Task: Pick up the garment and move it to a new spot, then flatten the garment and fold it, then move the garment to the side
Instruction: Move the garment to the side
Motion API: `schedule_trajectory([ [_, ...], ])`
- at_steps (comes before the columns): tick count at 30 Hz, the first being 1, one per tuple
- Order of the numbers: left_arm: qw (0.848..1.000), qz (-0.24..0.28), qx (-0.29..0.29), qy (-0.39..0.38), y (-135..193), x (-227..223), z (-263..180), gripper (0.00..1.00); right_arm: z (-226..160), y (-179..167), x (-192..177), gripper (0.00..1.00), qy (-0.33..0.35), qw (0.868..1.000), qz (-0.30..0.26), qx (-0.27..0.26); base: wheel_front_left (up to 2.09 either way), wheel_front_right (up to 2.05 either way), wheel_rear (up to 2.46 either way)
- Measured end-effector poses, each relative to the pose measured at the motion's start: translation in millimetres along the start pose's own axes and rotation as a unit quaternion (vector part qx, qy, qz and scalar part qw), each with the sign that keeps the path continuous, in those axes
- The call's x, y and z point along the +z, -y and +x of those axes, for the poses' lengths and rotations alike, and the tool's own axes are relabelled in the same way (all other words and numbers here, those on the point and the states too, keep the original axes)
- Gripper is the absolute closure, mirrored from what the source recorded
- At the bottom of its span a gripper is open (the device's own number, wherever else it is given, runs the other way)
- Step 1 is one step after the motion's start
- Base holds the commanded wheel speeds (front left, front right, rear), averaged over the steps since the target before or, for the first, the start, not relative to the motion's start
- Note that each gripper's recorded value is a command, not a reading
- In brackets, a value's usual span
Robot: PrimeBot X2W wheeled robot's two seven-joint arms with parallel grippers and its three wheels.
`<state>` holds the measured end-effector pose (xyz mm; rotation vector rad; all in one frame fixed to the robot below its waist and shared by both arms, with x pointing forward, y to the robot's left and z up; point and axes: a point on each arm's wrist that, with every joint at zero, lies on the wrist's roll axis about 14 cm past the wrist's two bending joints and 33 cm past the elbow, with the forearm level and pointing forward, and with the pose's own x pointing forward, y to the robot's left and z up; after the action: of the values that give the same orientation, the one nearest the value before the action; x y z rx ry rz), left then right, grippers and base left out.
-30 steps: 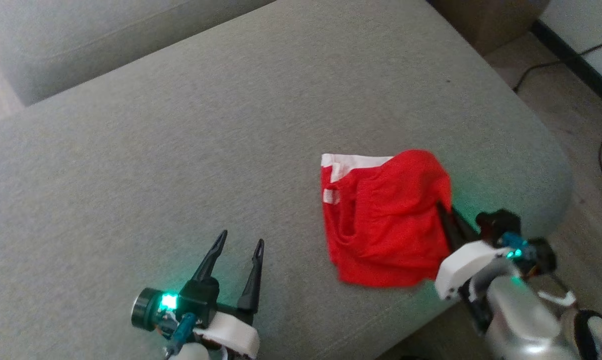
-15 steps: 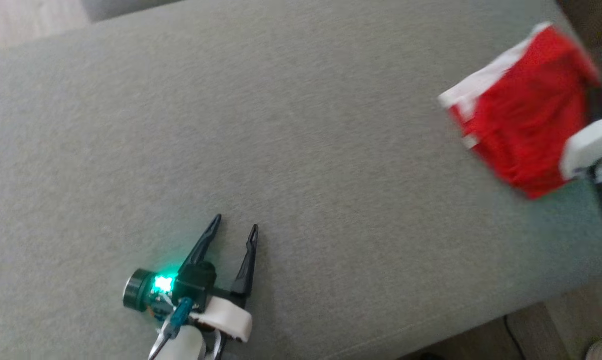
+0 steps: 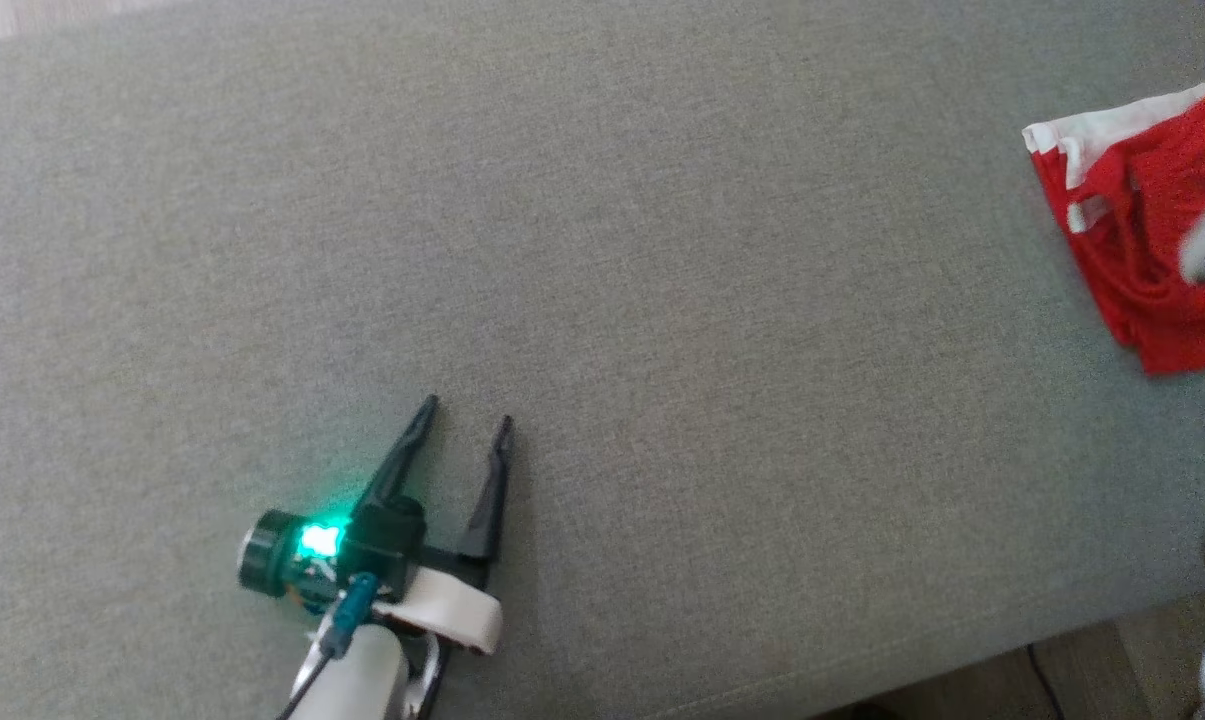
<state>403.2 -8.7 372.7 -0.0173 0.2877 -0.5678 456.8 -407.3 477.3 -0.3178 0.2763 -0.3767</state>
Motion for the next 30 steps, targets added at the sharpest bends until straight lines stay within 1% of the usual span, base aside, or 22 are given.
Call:
schedule_trajectory([
  [2,1.000,0.002,0.015,0.005,-8.0,3.9,-0.6,0.00,2.2,-19.0,35.1,0.00,0.056,0.998,0.016,0.013,0.00,0.00,0.00],
  [4,0.999,0.007,0.032,0.010,-17.7,8.2,-2.2,0.00,-1.5,-41.0,63.3,0.00,0.103,0.993,0.034,0.034,0.00,0.00,0.00],
  [5,0.999,0.009,0.045,0.014,-24.3,11.2,-3.4,0.00,-5.8,-53.1,71.4,0.00,0.119,0.991,0.042,0.048,0.00,0.00,0.00],
  [7,0.997,0.014,0.066,0.020,-38.0,16.6,-7.2,0.00,-17.6,-75.6,75.2,0.00,0.135,0.986,0.059,0.075,0.00,0.00,0.00],
  [10,0.994,0.017,0.106,0.034,-60.4,27.0,-15.9,0.00,-41.2,-103.4,62.3,0.00,0.133,0.981,0.089,0.108,0.00,0.00,0.00],
  [15,0.985,0.012,0.166,0.052,-89.5,39.9,-38.3,0.00,-77.6,-146.4,30.5,0.00,0.100,0.973,0.132,0.159,0.00,0.00,0.00],
  [17,0.982,0.011,0.184,0.049,-96.5,37.3,-51.2,0.00,-91.1,-161.7,19.9,0.00,0.086,0.970,0.139,0.180,0.00,0.00,0.00],
  [20,0.977,0.002,0.210,0.041,-104.8,30.1,-71.6,0.00,-110.9,-182.4,2.8,0.00,0.064,0.966,0.134,0.211,0.00,0.00,0.00],
  [24,0.970,-0.009,0.240,0.044,-113.2,29.2,-93.4,0.00,-132.4,-201.1,-7.8,0.00,0.049,0.960,0.134,0.241,0.00,0.00,0.00],
  [30,0.965,-0.013,0.258,0.048,-113.0,27.9,-118.7,0.00,-152.9,-213.1,-1.4,0.00,0.056,0.950,0.158,0.265,0.00,0.00,0.00],
])
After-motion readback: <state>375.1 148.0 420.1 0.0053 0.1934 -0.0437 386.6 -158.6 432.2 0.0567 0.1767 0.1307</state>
